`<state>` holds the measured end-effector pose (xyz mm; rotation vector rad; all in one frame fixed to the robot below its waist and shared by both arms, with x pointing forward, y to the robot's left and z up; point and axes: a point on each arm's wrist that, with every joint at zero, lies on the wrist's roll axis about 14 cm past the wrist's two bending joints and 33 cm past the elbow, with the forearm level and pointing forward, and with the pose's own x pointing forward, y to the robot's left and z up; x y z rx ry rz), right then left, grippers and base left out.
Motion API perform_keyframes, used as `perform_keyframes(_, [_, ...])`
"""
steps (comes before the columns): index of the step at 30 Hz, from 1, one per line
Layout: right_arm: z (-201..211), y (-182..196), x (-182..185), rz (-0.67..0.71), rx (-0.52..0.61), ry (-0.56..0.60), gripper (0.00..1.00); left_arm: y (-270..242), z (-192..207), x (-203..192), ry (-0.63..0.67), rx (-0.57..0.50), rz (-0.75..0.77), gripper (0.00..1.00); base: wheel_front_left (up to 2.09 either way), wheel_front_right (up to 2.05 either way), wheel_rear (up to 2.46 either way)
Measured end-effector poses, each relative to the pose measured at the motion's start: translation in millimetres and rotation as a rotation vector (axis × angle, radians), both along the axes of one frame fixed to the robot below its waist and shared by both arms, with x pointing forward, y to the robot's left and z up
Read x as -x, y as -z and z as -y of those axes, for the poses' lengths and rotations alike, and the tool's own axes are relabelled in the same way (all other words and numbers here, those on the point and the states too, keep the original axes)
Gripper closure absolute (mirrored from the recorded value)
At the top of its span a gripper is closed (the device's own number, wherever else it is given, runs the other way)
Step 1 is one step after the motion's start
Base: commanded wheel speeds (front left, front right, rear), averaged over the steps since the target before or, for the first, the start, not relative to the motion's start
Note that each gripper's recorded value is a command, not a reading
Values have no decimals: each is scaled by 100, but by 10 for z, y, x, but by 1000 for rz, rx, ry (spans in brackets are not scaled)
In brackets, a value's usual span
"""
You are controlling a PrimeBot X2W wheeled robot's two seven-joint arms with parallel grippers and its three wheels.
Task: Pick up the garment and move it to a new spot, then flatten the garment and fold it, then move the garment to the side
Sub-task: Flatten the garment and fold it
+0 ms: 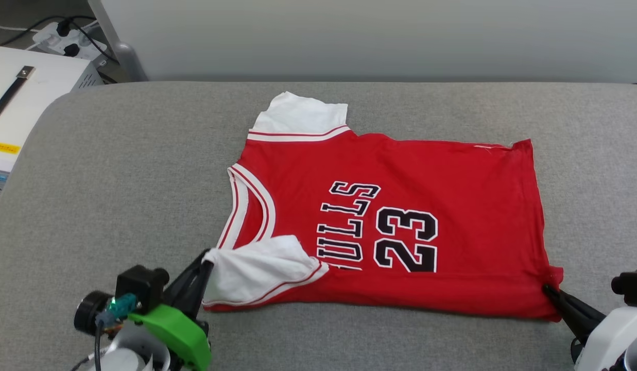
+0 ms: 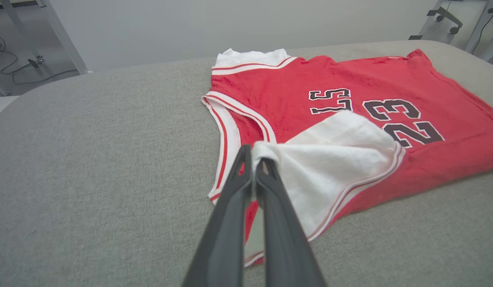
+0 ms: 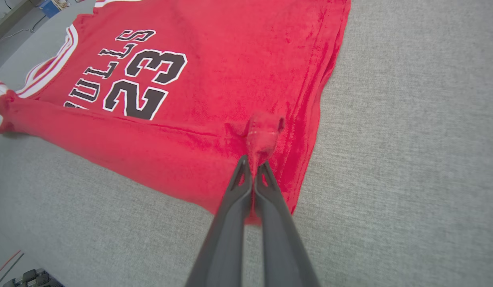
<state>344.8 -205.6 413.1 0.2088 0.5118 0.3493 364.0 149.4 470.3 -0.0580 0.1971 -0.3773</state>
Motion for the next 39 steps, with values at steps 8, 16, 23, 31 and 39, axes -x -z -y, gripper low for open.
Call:
perform_keyframes(8, [-22, -41, -246, 17, -26, 29, 100, -63, 82, -653, 45, -18, 44, 100, 0, 0, 0])
perform_keyframes(16, [1, 105, -453, -17, -24, 61, 100, 376, 67, -1019, 52, -73, -39, 100, 0, 0, 0])
perform_keyframes(23, [81, 318, -512, -63, 42, 60, 100, 954, 26, -980, 43, -118, -191, 100, 0, 0, 0])
perform_keyframes(31, [70, 366, -513, -71, 54, 60, 100, 1037, 25, -965, 32, -127, -215, 100, 0, 0, 0])
perform_keyframes(39, [35, 156, -606, 20, 33, 69, 0, 701, -34, -1043, 15, -118, -124, 0, 0, 0, 0])
